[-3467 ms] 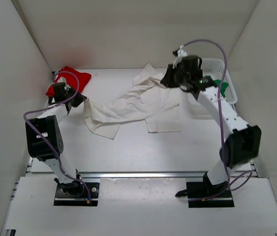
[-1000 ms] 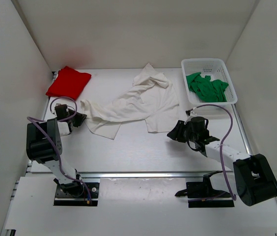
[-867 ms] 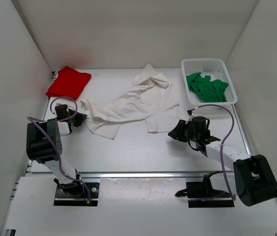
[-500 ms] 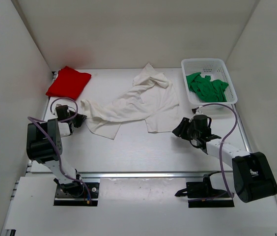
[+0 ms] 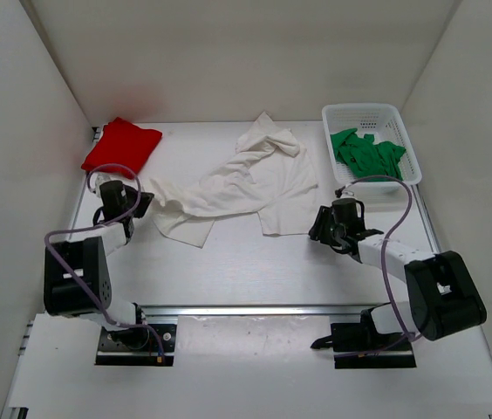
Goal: Fold and stack the t-shirts
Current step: Flatten out the tshirt, then fold the flattened tshirt in 1/3 of the way
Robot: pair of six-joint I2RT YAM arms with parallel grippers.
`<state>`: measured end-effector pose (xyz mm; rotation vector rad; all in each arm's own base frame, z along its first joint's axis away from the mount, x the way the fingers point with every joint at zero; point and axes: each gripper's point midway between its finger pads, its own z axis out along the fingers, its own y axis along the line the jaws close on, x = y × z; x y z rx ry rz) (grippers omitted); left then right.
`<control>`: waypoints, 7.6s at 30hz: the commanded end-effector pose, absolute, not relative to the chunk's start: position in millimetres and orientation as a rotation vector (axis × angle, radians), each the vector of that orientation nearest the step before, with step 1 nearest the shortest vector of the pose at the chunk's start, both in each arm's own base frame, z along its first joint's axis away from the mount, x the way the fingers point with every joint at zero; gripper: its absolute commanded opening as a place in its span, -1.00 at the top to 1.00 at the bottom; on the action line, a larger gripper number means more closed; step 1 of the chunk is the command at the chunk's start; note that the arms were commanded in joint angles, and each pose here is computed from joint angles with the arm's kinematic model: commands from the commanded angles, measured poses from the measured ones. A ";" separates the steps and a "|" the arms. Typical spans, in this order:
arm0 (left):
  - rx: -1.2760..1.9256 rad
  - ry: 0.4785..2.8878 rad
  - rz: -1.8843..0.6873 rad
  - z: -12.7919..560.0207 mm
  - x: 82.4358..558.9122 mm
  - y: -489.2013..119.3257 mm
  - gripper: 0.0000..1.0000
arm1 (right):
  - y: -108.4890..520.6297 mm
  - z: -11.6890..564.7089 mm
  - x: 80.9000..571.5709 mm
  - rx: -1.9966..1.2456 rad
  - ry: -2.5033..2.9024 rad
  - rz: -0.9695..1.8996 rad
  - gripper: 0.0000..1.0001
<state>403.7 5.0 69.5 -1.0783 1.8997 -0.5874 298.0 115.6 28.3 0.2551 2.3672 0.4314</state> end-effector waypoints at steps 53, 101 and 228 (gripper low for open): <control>-0.271 1.347 -0.717 543.2 312.7 -34.5 1.00 | 145.9 661.6 269.8 -0.036 1.220 0.154 1.00; -0.616 1.632 -0.538 276.5 385.0 12.6 1.00 | 130.7 282.8 346.6 -0.019 1.870 0.482 1.00; -1.090 1.800 -0.551 98.6 320.6 48.6 1.00 | 112.9 121.2 266.2 0.279 2.188 0.655 1.00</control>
